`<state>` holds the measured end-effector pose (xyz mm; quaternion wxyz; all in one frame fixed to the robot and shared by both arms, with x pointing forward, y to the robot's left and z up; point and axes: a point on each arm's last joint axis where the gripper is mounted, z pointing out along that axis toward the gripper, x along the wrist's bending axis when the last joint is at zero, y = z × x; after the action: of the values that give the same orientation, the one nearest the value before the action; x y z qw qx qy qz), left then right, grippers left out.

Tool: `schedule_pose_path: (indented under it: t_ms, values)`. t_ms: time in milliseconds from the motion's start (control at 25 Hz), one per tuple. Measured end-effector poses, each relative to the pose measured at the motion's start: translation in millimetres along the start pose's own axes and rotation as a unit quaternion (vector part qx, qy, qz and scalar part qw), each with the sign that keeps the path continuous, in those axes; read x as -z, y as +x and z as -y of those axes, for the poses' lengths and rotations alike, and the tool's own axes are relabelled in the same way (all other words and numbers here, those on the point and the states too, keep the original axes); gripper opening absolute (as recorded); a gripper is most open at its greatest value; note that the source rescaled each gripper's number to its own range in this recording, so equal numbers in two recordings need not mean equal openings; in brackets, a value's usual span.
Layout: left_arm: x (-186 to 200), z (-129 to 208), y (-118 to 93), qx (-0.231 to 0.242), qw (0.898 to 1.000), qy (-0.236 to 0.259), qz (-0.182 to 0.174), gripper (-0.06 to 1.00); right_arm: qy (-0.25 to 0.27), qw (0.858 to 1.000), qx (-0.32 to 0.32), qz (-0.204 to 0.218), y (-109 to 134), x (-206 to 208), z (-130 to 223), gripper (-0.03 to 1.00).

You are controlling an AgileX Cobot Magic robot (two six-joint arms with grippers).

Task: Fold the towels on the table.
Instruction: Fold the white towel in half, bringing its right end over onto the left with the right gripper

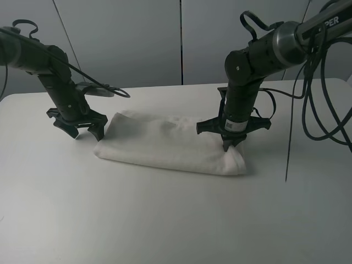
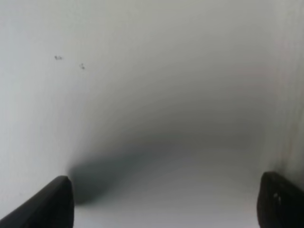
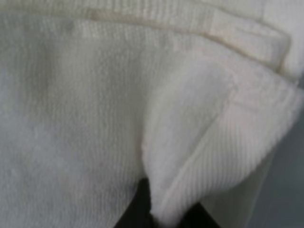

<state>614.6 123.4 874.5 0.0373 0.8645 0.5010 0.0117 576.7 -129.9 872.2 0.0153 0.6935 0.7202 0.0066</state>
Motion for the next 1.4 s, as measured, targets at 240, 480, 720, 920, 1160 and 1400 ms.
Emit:
schedule_pose_path:
  t_ms: [240, 480, 720, 920, 1160, 1400]
  values:
    - [0.0, 0.0, -0.3, 0.001, 1.0, 0.0, 0.002, 0.99, -0.002, 1.0, 0.004, -0.001, 0.2, 0.0, -0.4, 0.01]
    - [0.0, 0.0, -0.4, 0.002, 1.0, 0.0, 0.002, 0.99, -0.004, 1.0, 0.007, -0.002, 0.3, 0.0, -0.7, 0.0]
    - [8.3, -3.5, -0.6, 0.003, 1.0, -0.01, 0.003, 0.99, -0.004, 1.0, 0.009, -0.002, 0.3, 0.0, -0.7, 0.0]
    - [23.3, -10.5, -2.2, 0.0, 1.0, -0.026, 0.012, 0.99, -0.005, 1.0, 0.011, -0.003, 0.5, 0.0, -1.0, 0.0]
    - [23.7, -10.7, -3.7, 0.0, 0.999, -0.025, 0.02, 0.99, -0.006, 1.0, 0.014, -0.003, 0.5, 0.0, -1.0, 0.0]
    - [12.3, -11.7, -3.6, -0.003, 0.999, -0.023, 0.022, 0.99, -0.007, 1.0, 0.016, -0.003, 0.6, 0.0, -1.2, 0.0]
